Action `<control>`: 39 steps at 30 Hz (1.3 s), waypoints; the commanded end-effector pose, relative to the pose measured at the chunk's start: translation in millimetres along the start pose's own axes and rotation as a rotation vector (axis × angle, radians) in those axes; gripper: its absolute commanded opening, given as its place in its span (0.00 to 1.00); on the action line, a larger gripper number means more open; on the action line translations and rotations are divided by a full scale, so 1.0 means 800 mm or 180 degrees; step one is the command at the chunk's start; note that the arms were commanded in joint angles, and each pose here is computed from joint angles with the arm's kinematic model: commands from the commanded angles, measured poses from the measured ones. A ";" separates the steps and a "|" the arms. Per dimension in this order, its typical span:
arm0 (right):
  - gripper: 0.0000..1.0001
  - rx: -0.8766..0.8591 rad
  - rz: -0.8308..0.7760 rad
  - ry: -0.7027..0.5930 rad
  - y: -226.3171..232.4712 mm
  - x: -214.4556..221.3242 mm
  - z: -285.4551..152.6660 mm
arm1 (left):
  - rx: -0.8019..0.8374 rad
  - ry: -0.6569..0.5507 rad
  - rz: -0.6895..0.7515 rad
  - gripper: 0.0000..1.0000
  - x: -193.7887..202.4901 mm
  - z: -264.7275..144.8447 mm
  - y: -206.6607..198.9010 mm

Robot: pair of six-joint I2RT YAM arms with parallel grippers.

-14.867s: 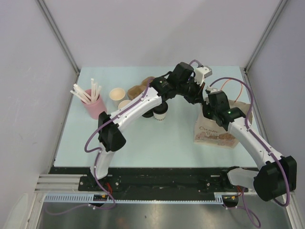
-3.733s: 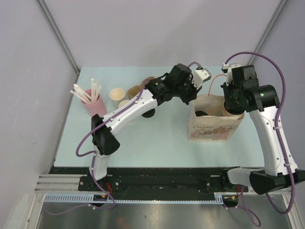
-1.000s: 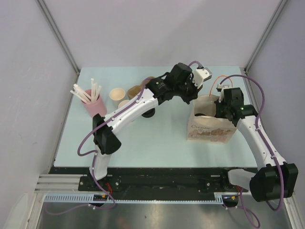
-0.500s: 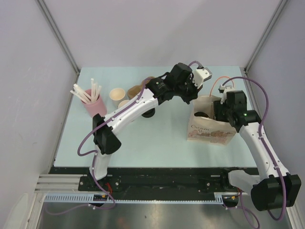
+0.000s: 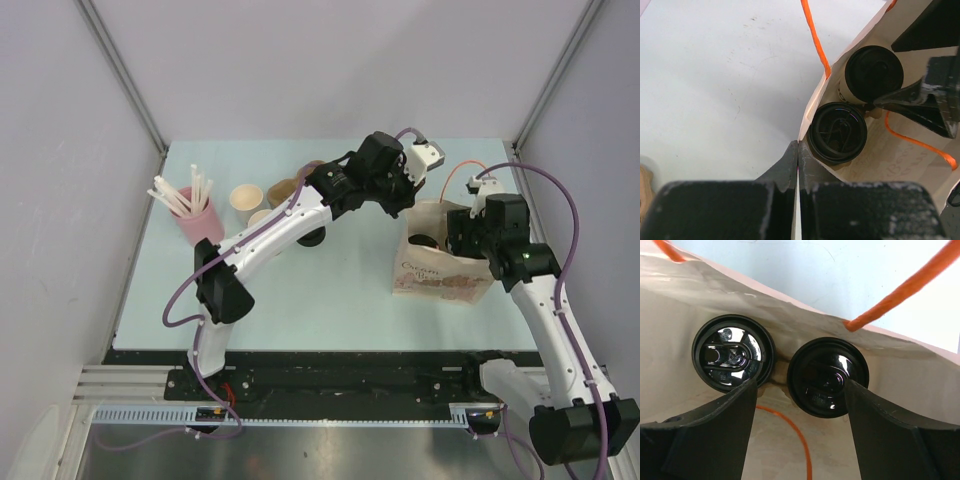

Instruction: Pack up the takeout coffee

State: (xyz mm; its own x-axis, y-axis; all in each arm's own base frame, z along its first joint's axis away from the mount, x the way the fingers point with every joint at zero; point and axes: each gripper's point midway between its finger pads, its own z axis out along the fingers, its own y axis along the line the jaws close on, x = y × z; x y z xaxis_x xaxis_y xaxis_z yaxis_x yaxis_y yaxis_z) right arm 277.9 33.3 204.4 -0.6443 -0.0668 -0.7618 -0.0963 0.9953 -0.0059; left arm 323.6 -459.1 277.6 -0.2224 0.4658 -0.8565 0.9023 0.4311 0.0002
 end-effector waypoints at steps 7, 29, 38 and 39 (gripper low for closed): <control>0.83 0.0054 0.0054 -0.0616 -0.001 -0.061 -0.050 | -0.0016 -0.0137 0.0151 0.01 -0.019 -0.004 0.005; 0.99 -0.0347 0.0029 -0.1580 0.022 -0.134 -0.164 | -0.0009 -0.0118 0.0176 0.00 -0.016 -0.002 0.006; 0.99 -0.0956 0.0035 -0.2163 0.060 -0.167 -0.234 | 0.0001 -0.0114 0.0188 0.00 -0.016 -0.001 0.004; 0.99 -0.0977 0.0055 -0.2206 0.061 -0.170 -0.239 | -0.0009 -0.0123 0.0182 0.00 -0.017 -0.001 0.006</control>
State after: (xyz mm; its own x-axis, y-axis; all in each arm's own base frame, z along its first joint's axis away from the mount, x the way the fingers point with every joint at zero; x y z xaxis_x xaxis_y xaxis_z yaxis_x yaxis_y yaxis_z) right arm 230.9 61.6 386.2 -0.1611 0.0508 -0.9856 -0.2629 0.9604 0.0925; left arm 324.1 -459.6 275.6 -0.2221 0.4691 -0.8548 0.9028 0.4301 0.0014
